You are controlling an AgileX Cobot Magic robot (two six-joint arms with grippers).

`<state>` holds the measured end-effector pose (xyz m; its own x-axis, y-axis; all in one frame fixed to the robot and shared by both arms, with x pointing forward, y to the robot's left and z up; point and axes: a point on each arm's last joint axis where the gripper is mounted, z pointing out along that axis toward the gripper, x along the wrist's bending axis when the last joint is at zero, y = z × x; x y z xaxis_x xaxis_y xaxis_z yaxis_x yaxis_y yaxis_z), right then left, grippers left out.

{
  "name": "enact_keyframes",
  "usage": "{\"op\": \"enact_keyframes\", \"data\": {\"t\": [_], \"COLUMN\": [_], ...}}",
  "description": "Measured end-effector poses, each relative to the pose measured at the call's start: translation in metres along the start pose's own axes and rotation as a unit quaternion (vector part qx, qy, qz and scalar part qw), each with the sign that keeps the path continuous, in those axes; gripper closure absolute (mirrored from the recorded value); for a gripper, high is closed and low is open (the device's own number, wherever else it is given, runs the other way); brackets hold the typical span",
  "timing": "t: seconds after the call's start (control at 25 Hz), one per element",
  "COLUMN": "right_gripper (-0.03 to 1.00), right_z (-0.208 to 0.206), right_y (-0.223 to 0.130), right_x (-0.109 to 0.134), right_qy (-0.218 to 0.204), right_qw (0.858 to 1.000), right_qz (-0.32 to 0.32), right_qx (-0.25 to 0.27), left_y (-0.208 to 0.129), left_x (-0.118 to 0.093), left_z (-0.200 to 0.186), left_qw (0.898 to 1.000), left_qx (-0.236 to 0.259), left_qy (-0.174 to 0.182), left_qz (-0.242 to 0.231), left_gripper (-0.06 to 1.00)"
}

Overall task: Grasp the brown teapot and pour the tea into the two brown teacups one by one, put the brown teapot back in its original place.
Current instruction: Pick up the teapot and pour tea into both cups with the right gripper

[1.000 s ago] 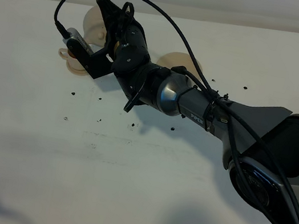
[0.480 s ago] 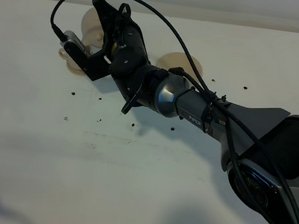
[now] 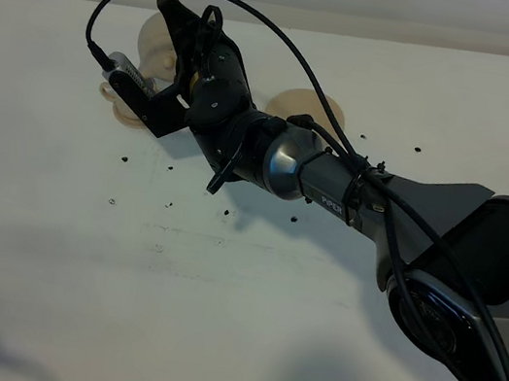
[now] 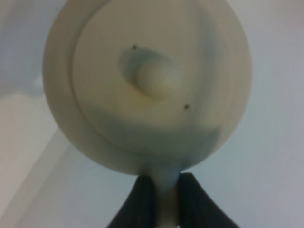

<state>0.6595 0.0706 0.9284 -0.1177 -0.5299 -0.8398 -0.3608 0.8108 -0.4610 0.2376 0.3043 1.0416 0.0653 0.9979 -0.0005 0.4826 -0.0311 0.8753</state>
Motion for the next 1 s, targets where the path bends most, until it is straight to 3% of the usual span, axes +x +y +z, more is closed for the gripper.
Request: {"op": "enact_keyframes", "data": {"t": [1.0], "right_gripper": [0.85], "right_z": [-0.0020], "right_y": [0.0035], "right_x": [-0.0069], "right_qy": [-0.010], "right_qw": [1.000], "right_qz": [-0.006], "right_qx": [-0.008], "left_y": [0.0000], "left_x": [0.0000], "left_z": [0.0000], "left_qw": [1.000], "left_qx": [0.000], "left_qy": [0.000], "left_qz": [0.000], "left_gripper": [0.88]}}
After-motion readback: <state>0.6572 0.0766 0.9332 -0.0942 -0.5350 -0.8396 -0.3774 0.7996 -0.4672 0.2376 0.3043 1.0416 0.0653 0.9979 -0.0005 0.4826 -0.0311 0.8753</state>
